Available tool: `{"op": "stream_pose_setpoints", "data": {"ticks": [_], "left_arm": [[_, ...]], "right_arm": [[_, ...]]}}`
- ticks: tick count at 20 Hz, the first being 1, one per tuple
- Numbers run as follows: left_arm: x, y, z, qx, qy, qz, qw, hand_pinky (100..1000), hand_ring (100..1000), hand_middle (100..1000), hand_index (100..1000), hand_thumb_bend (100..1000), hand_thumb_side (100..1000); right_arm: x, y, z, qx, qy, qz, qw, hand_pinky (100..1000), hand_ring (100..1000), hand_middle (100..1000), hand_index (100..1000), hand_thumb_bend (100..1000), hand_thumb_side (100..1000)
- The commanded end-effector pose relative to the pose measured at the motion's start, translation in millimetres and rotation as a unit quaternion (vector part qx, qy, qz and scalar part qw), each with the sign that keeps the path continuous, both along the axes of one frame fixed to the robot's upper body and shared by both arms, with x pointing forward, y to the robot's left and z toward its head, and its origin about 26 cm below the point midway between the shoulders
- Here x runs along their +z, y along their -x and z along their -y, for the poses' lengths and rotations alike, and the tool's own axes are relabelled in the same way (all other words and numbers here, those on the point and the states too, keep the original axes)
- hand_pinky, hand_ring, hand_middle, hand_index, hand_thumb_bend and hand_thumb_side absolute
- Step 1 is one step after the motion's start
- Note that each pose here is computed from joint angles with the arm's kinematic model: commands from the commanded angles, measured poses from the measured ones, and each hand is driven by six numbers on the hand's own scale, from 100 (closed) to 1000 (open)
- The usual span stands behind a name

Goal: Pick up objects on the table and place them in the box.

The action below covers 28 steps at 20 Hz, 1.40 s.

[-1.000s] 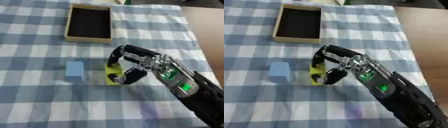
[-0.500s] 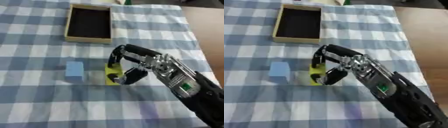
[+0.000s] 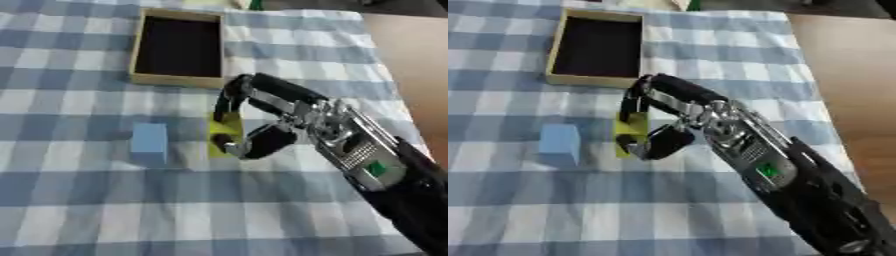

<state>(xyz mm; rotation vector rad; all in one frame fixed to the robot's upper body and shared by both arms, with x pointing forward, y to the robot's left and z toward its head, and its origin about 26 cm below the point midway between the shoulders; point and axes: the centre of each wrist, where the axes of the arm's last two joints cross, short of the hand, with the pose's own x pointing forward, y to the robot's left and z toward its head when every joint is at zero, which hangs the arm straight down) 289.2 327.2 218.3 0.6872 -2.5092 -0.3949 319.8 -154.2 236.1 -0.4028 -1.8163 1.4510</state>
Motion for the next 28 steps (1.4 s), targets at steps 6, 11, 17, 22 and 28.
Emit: {"op": "stream_pose_setpoints", "data": {"ticks": [6,11,17,22,28], "left_arm": [[11.5,1.9,0,-0.004,-0.016,0.016,1.0,764,687,636,799,150,933],[11.6,1.0,3,-0.011,-0.018,0.015,1.0,764,687,636,799,147,936],[13.6,-0.2,5,-0.017,-0.023,0.018,0.999,763,686,636,799,143,939],[15.8,-1.1,7,-0.021,-0.027,0.022,0.999,764,685,635,799,140,942],[17.4,-2.0,9,-0.026,-0.03,0.024,0.999,764,685,635,799,138,945]], "right_arm": [[60.3,4.1,3,-0.01,-0.028,0.097,0.995,801,576,479,542,100,174],[88.3,-14.8,2,-0.041,-0.042,0.138,0.989,805,582,482,548,100,145],[119.9,-38.3,-4,-0.07,-0.049,0.173,0.981,805,586,482,552,100,128],[138.6,-56.4,-13,-0.104,-0.053,0.194,0.974,806,588,482,554,100,125],[129.6,-85.9,-15,-0.144,-0.042,0.193,0.97,806,590,484,557,100,127]]}}
